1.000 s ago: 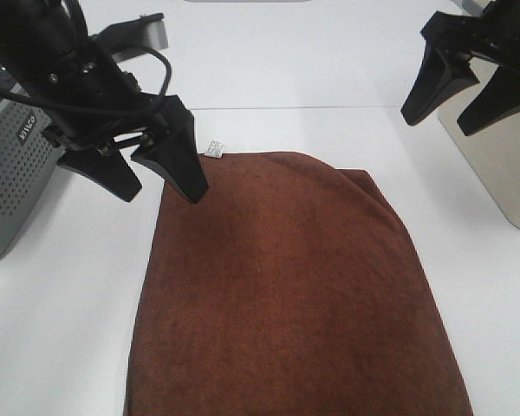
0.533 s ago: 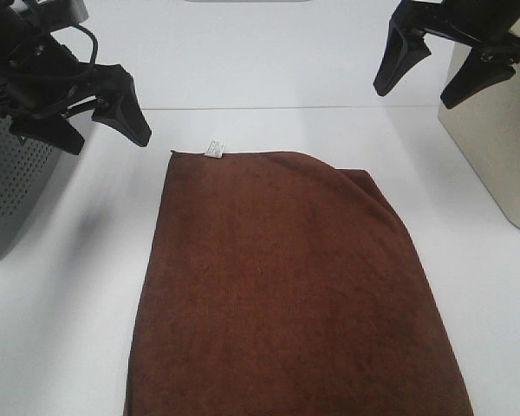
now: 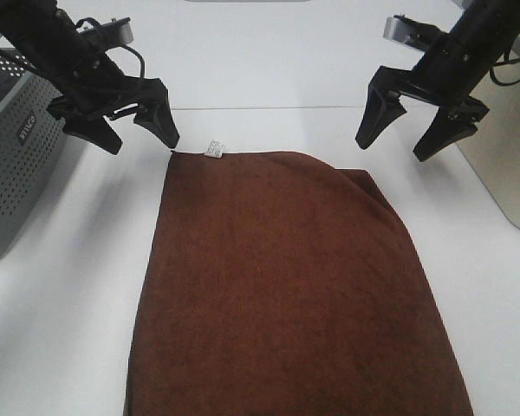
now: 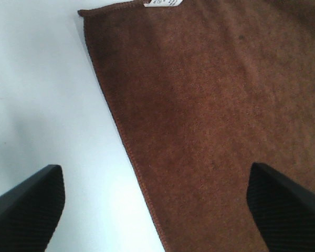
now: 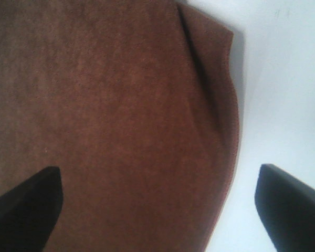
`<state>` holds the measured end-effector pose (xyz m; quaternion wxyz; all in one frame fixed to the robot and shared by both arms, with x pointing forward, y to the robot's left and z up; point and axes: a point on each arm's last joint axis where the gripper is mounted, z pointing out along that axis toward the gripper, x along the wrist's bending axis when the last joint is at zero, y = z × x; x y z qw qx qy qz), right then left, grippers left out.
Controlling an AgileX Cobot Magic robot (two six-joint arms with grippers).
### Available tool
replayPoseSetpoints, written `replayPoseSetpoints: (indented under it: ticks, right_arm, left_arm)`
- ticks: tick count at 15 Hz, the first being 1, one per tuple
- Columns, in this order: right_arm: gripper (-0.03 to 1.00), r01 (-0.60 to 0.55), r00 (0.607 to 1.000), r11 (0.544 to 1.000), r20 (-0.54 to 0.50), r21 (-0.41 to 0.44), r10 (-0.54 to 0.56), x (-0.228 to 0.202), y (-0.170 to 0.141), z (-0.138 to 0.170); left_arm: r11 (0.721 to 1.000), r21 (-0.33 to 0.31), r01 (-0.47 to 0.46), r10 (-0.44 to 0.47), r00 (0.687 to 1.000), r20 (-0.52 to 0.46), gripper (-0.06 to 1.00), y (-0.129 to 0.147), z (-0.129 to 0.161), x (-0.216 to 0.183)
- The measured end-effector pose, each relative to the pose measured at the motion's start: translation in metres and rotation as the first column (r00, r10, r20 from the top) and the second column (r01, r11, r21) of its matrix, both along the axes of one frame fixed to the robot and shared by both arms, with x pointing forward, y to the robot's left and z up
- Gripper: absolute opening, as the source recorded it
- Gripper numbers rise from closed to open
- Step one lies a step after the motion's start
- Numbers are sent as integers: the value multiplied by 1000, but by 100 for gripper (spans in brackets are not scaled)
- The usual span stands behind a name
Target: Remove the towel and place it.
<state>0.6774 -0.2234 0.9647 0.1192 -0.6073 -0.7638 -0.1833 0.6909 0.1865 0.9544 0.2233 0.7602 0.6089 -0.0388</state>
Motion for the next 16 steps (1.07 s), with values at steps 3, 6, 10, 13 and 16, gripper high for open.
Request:
replayPoseSetpoints:
  ticks: [3, 6, 10, 13, 16]
  right_arm:
    - [94, 54, 999, 998, -1, 12, -54, 22, -16, -25]
    - [94, 59, 998, 998, 23, 33, -59, 43, -15, -41]
    - [94, 51, 999, 998, 16, 37, -52, 64, -14, -78]
    - [94, 47, 999, 998, 16, 46, -47, 67, -13, -84]
    - [94, 44, 999, 997, 9, 56, -45, 67, -12, -83]
  left_arm:
    - [1000, 4, 14, -14, 999, -47, 86, -4, -30, 17]
    - [1000, 7, 13, -12, 998, -64, 86, -5, -53, 29]
    - [1000, -9, 18, -18, 998, -59, 86, -5, -73, 43]
    - [1000, -25, 13, -15, 998, -54, 86, -7, -77, 46]
    - [999, -32, 9, -11, 998, -56, 86, -7, -77, 46]
